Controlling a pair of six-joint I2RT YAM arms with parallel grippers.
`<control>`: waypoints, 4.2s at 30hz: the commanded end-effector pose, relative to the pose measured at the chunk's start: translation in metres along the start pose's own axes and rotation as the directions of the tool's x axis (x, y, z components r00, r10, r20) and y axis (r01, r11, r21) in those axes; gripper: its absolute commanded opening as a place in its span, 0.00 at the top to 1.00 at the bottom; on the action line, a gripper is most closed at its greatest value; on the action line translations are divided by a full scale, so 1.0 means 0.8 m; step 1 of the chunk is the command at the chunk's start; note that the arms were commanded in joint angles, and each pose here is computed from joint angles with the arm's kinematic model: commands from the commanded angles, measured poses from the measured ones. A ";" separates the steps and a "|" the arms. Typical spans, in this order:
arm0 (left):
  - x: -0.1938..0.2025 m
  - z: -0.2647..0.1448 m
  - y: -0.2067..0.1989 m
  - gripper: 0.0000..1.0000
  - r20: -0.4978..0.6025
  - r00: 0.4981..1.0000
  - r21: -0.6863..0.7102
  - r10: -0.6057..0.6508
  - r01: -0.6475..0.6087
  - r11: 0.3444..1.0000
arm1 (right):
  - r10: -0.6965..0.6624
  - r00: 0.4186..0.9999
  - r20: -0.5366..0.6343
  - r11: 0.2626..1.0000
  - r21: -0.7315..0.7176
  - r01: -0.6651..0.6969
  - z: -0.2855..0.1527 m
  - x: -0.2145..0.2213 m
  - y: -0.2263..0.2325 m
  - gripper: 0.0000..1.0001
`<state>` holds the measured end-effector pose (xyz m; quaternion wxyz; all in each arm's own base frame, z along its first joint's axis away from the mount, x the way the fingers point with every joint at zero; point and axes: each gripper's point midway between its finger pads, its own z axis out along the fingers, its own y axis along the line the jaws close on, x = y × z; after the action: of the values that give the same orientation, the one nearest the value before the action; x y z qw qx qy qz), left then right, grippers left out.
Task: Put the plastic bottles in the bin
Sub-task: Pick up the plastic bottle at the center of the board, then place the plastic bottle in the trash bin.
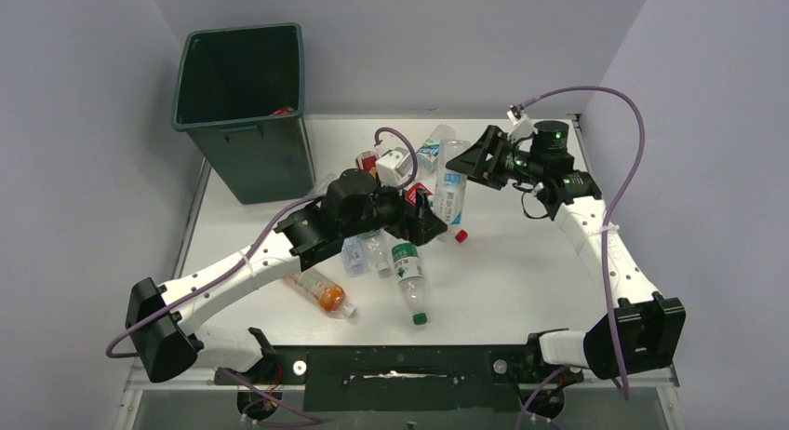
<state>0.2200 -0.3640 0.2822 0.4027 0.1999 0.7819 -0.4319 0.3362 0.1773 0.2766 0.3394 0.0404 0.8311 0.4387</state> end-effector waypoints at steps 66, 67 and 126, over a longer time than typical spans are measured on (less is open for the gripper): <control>-0.060 -0.031 0.070 0.57 0.077 0.994 -0.329 0.080 -0.050 0.943 | -0.053 0.998 -0.026 0.993 -0.109 0.050 -0.005 0.075 0.097 0.02; -0.069 -0.035 0.073 0.57 0.087 0.993 -0.328 0.078 -0.045 0.943 | -0.052 0.998 -0.025 0.994 -0.100 0.049 -0.007 0.076 0.095 0.00; -0.379 -0.304 0.329 0.16 0.552 0.828 -0.568 0.094 0.291 0.770 | -0.041 0.992 -0.120 0.923 0.375 0.083 -0.016 0.136 -0.076 0.08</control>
<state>0.5030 -0.0024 0.4129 0.5812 -0.1481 0.7701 -0.2173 0.2522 0.1929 0.1963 0.2802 0.0520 0.9004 0.3287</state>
